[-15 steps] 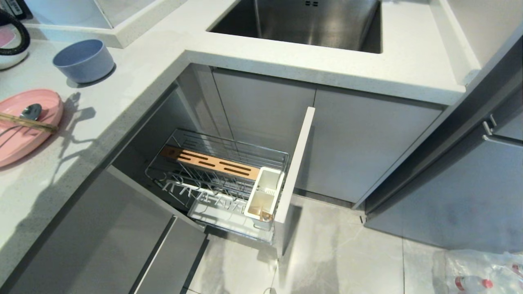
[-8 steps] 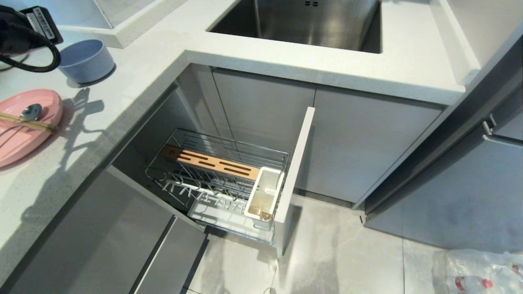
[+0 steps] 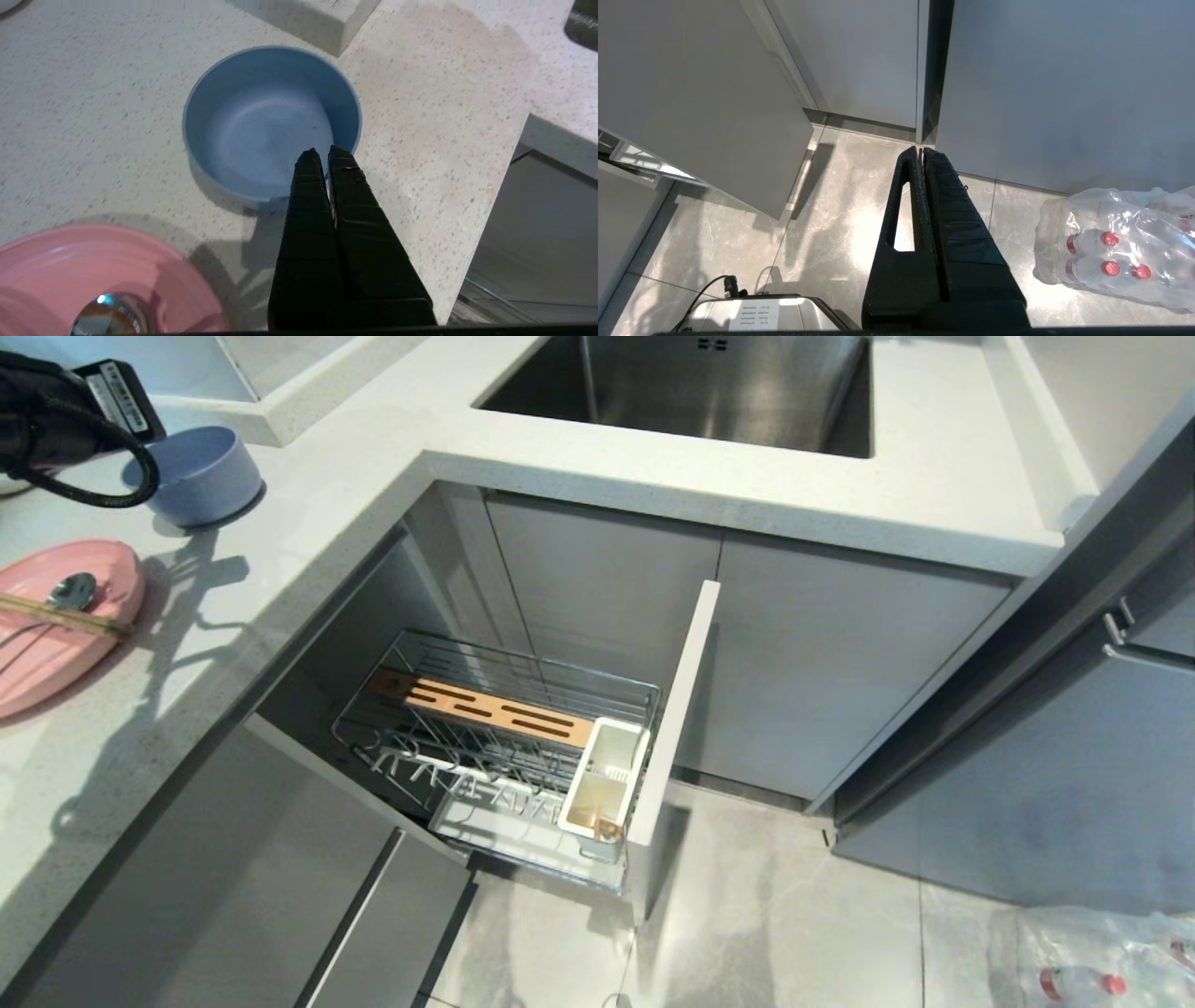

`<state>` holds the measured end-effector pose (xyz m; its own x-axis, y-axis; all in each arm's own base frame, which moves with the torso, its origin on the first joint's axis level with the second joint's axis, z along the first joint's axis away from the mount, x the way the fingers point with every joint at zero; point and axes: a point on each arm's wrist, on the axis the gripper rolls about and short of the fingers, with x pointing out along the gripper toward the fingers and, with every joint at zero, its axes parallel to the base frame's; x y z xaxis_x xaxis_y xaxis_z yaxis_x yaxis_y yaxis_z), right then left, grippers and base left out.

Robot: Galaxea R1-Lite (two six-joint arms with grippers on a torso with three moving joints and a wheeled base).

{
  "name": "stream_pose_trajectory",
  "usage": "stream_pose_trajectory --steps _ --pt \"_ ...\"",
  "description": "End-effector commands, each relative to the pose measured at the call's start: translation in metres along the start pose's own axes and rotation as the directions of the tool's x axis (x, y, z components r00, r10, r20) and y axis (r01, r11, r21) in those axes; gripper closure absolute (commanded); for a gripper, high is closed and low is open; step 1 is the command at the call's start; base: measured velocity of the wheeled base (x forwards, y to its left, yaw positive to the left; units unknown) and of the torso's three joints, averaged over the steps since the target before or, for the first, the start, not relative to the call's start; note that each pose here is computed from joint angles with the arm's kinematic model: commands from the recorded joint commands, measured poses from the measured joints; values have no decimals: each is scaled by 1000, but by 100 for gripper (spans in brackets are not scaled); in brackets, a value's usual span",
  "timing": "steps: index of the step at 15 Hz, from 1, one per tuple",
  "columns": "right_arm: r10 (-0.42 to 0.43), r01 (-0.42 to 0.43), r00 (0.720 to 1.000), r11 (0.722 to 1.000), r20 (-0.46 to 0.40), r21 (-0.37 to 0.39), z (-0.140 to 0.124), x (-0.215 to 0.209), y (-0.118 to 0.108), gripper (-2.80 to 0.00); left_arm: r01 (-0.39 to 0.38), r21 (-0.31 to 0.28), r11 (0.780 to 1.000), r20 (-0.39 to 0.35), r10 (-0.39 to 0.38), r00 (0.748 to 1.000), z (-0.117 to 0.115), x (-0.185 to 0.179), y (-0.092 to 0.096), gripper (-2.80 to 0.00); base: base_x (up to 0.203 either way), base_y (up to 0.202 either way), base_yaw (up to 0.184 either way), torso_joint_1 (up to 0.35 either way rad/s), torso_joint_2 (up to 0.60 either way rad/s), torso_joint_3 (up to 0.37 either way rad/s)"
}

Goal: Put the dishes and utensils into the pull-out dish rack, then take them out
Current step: Pick up the bowl and place it in the cupboard

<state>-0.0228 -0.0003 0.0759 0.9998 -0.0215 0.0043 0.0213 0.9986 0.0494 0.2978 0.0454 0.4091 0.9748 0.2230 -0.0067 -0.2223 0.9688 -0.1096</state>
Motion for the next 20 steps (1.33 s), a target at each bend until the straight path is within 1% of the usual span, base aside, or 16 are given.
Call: stream_pose_trajectory --steps 1,2,3,4,6,11,13,20 --pt "0 0 1000 1000 -1 0 0 0 0 0 4 0 1000 -4 -4 1000 -4 8 0 0 0 0 0 0 0 0" --pt "0 0 1000 1000 -1 0 0 0 0 0 5 2 1000 -4 -5 1000 -6 12 0 0 0 0 0 0 0 0" --pt "0 0 1000 1000 -1 0 0 0 0 0 7 10 1000 -5 -7 1000 -8 15 0 -280 0 0 0 0 0 0" --pt "0 0 1000 1000 -1 0 0 0 0 0 7 26 1000 -6 -6 1000 -10 18 0 -280 0 0 0 0 0 0" --pt "0 0 1000 1000 -1 0 0 0 0 0 8 27 1000 9 -8 1000 -10 22 -1 -280 0 0 0 0 0 0" --pt "0 0 1000 1000 -1 0 0 0 0 0 19 30 999 5 -19 1000 -17 33 -4 -280 0 0 0 0 0 0" --pt "0 0 1000 1000 -1 0 0 0 0 0 20 47 999 5 -20 1000 -21 40 -4 -280 0 0 0 0 0 0" --pt "0 0 1000 1000 -1 0 0 0 0 0 49 76 996 3 -49 999 -36 59 -15 -280 0 0 0 0 0 0"
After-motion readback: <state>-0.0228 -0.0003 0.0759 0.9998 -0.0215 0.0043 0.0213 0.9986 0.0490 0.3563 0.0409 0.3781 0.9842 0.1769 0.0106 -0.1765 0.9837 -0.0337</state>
